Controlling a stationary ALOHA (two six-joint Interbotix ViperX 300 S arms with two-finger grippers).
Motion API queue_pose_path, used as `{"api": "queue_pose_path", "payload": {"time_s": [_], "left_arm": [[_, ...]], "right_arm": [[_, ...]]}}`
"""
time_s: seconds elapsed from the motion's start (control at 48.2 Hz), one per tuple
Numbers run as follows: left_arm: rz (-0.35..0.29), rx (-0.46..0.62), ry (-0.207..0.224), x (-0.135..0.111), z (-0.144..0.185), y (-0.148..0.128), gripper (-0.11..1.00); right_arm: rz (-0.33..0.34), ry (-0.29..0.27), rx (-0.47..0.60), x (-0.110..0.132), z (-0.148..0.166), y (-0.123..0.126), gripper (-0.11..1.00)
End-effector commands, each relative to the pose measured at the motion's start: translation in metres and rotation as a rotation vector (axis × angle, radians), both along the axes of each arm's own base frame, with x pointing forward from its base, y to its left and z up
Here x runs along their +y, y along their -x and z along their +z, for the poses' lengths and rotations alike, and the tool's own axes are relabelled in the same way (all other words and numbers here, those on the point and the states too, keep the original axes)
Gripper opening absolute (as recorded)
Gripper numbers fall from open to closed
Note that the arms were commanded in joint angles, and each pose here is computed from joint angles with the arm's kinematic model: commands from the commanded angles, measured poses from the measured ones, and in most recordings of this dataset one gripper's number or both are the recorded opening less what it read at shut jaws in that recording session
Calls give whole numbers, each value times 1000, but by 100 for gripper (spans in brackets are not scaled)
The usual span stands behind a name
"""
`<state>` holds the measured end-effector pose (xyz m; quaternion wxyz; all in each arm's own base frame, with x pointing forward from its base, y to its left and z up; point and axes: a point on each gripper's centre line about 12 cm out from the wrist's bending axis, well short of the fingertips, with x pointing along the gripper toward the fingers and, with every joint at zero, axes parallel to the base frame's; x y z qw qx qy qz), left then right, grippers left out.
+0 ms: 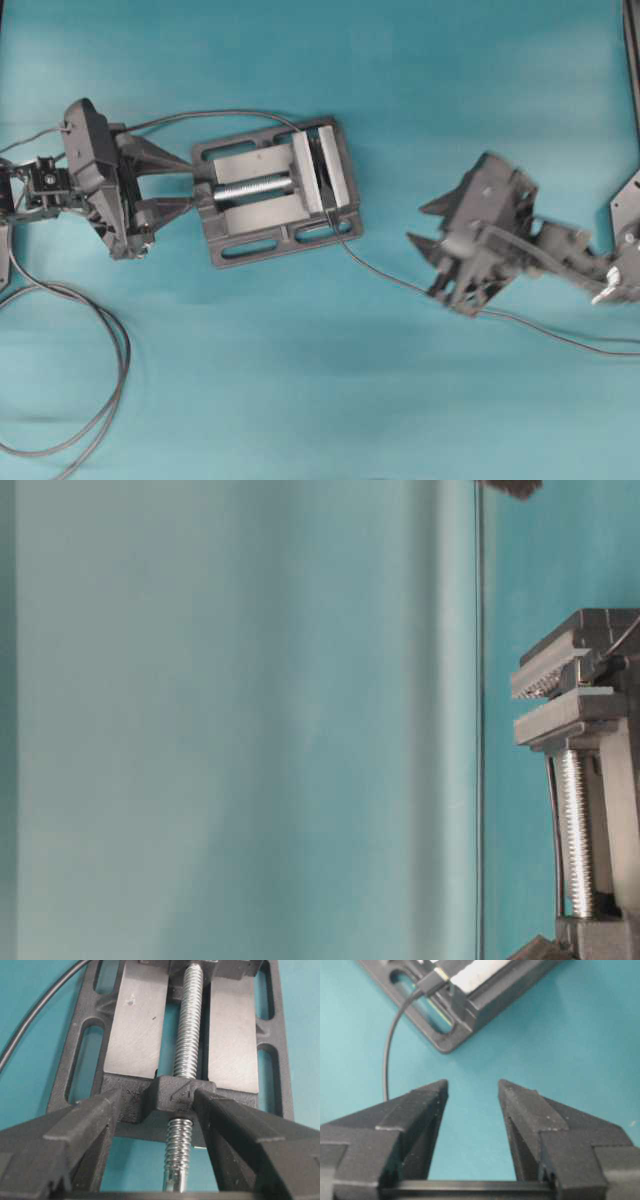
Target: Insert the USB cable into the fixed female connector.
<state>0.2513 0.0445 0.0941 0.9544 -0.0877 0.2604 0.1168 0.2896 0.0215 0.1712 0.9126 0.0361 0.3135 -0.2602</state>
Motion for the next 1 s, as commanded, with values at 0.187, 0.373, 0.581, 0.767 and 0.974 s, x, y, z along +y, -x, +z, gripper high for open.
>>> {"api": "queue_pose_path", "payload": {"time_s": [0.187,0.373,0.581,0.767,0.974], "left_arm": [[-26,-34,-17,-5,4,-3,77],[-24,-47,-17,-5,6,-4,77],[-28,-43,-13,-6,5,-3,77],[-70,-59,-29,-14,8,-7,77],[-120,-63,-46,-24,10,-6,78]], "right_arm": [[100,75,-47,-16,7,32,73],[146,57,-19,-16,-5,48,89],[176,85,0,-17,-7,54,93],[164,152,-29,-26,6,62,93],[60,210,-190,-47,45,89,94]]}}
